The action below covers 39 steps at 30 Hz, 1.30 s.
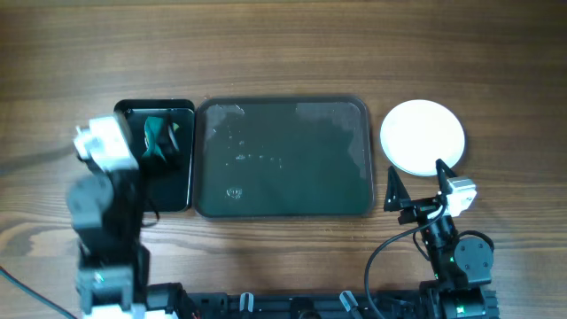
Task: Clean dirty plates on tray and stack at the side
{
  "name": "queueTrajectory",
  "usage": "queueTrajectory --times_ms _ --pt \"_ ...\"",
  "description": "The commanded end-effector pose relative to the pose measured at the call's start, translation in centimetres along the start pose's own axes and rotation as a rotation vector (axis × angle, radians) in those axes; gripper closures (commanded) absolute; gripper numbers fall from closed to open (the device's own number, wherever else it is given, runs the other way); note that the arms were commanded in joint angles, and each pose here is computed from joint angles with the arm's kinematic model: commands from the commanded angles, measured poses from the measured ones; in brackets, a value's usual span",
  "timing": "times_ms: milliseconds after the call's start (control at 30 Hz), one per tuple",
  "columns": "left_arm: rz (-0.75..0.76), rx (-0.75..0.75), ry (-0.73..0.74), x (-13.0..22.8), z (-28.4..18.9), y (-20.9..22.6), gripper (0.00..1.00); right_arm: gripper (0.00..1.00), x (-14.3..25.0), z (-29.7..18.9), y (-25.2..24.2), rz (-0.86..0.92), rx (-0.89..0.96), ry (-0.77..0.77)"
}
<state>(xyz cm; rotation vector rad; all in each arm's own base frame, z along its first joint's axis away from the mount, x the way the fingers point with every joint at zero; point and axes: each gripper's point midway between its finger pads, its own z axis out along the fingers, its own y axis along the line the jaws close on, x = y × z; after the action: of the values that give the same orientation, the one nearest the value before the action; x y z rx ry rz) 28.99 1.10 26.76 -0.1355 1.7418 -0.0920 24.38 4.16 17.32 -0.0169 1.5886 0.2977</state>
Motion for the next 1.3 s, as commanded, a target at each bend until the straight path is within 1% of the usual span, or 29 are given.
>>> queueTrajectory --times_ms 0,167,400,600,700,1267 --pt "0.006 0.069 -0.059 3.9 -1.4 -1.1 0.0 0.0 -0.2 0.0 0.4 0.006 -0.024 -0.009" --pt "0.009 0.059 -0.138 6.4 -2.4 -0.7 0.0 0.0 -0.2 0.0 0.4 0.005 -0.024 -0.009" --pt "0.01 0.039 -0.182 8.8 -2.8 0.0 0.0 0.0 -0.2 0.0 0.4 0.006 -0.023 -0.009" --pt "0.014 0.033 -0.15 10.5 -2.5 0.2 0.0 0.01 -0.2 0.0 0.4 0.006 -0.023 -0.009" --pt "0.016 0.035 -0.1 11.7 -2.4 0.3 0.0 0.0 -0.2 0.0 0.4 0.006 -0.024 -0.009" --pt "0.016 0.035 -0.101 11.7 -2.4 0.3 0.0 0.0 -0.2 0.0 0.4 0.006 -0.024 -0.009"
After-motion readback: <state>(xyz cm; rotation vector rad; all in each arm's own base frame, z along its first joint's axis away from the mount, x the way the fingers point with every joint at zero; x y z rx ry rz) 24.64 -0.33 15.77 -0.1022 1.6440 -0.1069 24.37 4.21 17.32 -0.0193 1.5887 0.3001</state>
